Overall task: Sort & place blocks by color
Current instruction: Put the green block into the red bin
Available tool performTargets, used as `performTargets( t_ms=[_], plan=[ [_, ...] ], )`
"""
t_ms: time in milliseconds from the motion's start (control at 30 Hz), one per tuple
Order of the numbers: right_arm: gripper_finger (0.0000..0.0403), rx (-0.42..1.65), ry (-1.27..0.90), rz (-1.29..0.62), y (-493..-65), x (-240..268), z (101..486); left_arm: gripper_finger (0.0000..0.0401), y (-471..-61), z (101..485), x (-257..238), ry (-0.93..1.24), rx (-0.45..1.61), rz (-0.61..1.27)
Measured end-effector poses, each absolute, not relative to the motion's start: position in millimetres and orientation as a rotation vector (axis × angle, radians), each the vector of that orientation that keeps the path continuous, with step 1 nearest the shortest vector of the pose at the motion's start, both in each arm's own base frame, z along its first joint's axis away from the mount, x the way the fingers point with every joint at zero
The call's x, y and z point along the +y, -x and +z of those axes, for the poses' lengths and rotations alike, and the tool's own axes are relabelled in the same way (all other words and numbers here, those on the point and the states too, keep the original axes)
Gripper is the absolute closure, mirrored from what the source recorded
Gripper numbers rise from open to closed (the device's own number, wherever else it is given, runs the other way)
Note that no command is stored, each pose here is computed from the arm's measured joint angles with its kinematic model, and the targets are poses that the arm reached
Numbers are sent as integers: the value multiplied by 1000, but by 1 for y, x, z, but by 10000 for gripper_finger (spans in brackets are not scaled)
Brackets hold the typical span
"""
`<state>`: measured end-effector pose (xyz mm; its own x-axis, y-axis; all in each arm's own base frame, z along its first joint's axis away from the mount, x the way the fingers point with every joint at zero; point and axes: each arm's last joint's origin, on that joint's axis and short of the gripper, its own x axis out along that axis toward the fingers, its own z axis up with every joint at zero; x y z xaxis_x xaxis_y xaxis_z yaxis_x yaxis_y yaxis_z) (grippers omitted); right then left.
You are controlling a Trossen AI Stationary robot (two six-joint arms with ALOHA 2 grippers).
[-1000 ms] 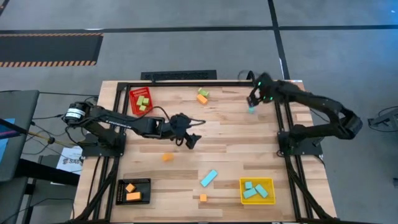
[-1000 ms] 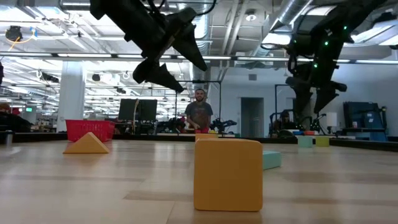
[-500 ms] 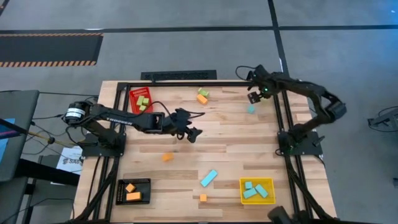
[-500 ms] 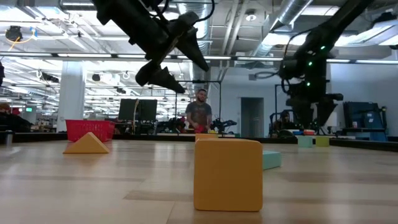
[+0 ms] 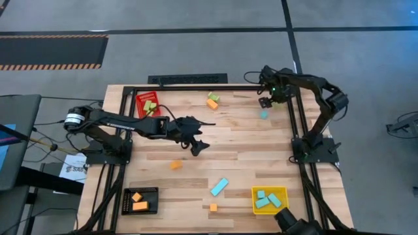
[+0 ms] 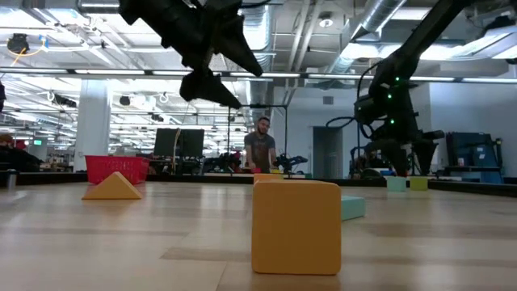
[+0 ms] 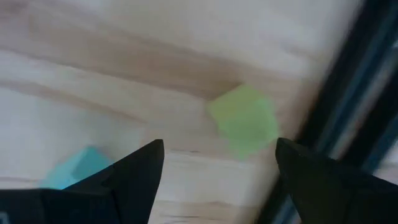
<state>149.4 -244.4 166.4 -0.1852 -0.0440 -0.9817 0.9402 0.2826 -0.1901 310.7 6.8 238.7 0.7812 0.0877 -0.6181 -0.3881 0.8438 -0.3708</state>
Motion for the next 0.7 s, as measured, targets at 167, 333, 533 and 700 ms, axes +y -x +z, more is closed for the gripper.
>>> performTargets(
  t_ms=[167, 333, 533, 700],
  plan=[
    [74, 1461, -895, -1119, -157, -244, 158, 18, -296, 253, 9, 409, 614, 336],
    [74, 1441, -891, -1103, -167, -240, 157, 18, -286, 265, 13, 368, 594, 355],
    [74, 1358, -861, -997, -189, -228, 178, 18, -278, 272, 23, 358, 582, 382],
    [74, 1294, -802, -990, -190, -224, 199, 18, -277, 274, 30, 361, 571, 391]
  ],
)
